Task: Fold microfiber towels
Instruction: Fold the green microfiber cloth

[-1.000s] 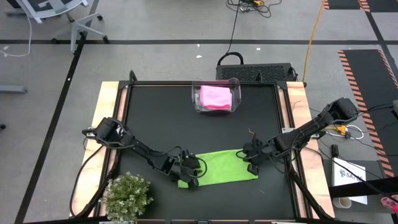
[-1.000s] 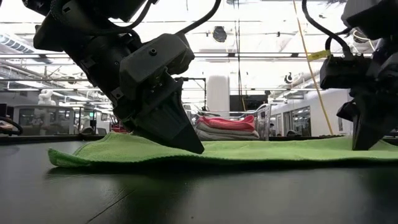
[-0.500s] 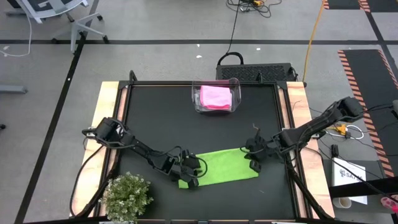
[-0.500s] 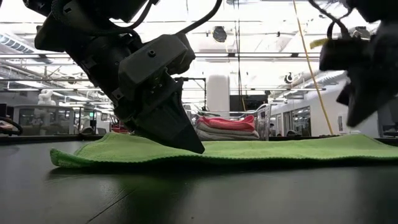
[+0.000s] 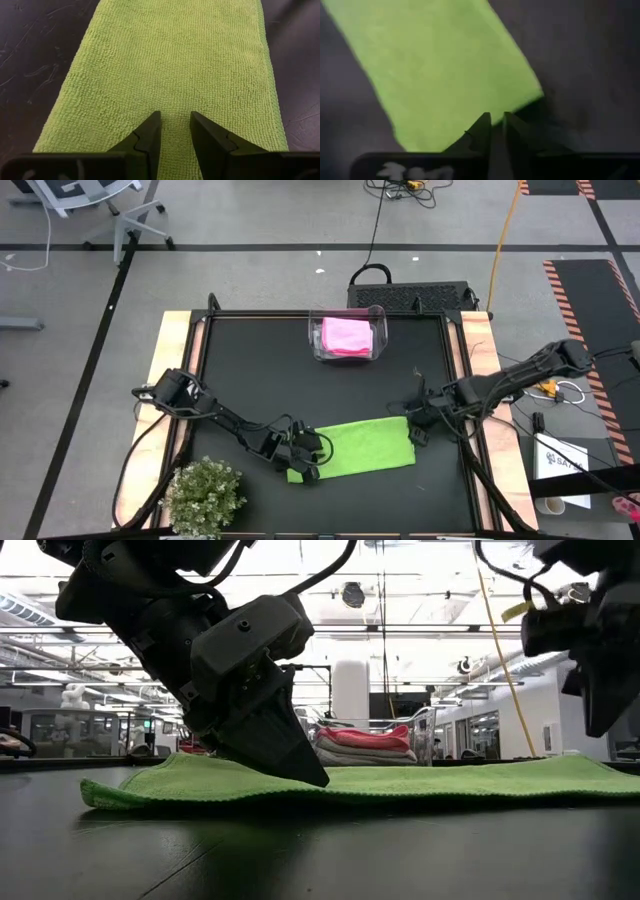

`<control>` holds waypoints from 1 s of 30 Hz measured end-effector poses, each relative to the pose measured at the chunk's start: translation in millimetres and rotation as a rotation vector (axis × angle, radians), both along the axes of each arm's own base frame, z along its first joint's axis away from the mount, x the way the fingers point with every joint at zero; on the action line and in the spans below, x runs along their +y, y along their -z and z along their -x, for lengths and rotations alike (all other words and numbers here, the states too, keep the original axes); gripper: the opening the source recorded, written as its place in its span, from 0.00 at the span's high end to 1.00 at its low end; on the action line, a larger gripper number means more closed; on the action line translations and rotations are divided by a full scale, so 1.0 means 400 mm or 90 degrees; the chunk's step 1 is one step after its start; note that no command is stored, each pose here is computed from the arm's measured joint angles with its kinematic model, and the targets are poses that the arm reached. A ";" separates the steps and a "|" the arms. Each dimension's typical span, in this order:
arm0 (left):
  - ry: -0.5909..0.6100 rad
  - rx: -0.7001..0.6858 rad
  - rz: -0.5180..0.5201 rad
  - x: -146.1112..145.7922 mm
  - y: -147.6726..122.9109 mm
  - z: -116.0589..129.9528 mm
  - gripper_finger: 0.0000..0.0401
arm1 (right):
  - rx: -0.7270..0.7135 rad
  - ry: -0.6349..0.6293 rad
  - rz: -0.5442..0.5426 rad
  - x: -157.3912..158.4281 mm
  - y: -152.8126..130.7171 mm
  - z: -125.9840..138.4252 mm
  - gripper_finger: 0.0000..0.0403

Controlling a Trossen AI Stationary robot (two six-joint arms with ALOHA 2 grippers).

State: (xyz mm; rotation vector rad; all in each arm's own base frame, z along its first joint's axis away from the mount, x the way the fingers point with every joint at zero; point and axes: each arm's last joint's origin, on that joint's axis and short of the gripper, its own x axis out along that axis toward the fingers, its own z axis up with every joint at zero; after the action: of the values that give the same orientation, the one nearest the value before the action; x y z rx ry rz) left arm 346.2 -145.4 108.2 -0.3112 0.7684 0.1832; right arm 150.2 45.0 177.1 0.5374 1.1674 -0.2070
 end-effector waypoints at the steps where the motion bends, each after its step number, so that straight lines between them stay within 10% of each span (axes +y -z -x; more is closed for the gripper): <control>1: 0.000 0.000 0.000 0.000 0.000 0.000 0.73 | 0.012 0.004 0.002 -0.005 0.002 0.003 0.88; 17: -0.022 -0.009 0.005 0.001 -0.001 -0.002 0.73 | 0.027 0.041 0.028 -0.060 0.096 -0.027 0.46; 30: -0.026 -0.011 0.006 0.003 -0.002 -0.002 0.73 | 0.058 0.076 -0.014 -0.063 0.139 -0.012 0.55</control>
State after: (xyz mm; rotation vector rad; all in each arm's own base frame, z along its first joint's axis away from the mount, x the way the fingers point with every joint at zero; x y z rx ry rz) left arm 347.1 -144.4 108.8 -0.3364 0.7465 0.2149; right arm 155.1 19.7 121.6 0.6240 1.2284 -0.3245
